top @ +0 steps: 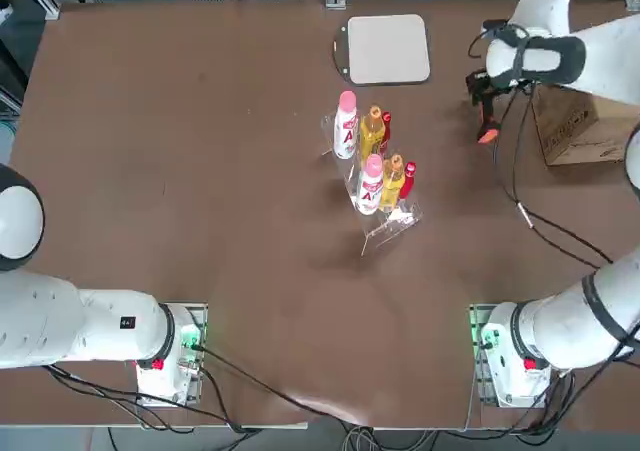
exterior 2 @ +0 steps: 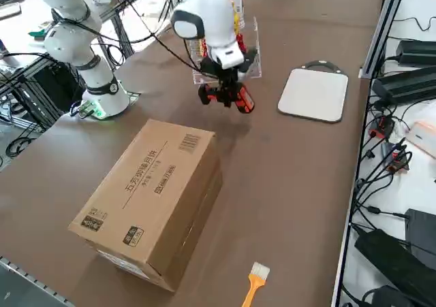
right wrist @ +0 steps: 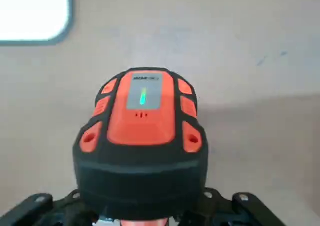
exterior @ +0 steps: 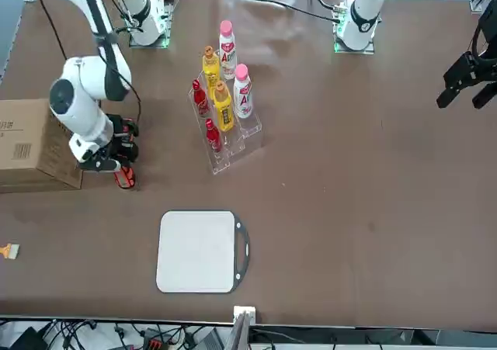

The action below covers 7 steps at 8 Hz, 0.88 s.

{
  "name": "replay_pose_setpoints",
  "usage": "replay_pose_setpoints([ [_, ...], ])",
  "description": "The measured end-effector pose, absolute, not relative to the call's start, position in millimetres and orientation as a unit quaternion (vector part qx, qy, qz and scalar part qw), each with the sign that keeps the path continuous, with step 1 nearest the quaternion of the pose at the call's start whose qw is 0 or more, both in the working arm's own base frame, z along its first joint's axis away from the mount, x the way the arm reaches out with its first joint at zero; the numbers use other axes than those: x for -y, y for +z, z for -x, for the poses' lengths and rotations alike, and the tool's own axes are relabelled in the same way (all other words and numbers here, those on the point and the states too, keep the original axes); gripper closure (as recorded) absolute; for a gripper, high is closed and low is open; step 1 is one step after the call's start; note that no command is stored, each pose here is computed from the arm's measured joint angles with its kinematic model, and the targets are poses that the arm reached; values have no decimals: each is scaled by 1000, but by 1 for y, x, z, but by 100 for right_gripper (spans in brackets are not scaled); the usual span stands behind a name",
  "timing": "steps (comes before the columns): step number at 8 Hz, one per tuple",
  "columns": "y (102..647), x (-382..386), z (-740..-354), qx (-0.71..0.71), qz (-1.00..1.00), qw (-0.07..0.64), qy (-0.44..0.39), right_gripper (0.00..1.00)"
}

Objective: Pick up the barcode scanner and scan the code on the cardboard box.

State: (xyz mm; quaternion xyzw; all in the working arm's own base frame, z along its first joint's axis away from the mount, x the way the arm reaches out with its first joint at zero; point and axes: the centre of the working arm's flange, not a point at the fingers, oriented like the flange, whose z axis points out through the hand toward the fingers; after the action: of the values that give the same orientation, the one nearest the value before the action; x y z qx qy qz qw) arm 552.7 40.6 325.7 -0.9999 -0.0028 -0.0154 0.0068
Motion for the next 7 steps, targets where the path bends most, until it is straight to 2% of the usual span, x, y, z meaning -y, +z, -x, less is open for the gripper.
replay_pose_setpoints([
  [2,403,-9,-557,-20,1000,14,-6,59],
  [4,469,61,-559,-38,999,14,9,59],
  [5,488,102,-557,-35,999,13,5,59],
  [7,492,176,-542,-21,1000,13,4,59],
])
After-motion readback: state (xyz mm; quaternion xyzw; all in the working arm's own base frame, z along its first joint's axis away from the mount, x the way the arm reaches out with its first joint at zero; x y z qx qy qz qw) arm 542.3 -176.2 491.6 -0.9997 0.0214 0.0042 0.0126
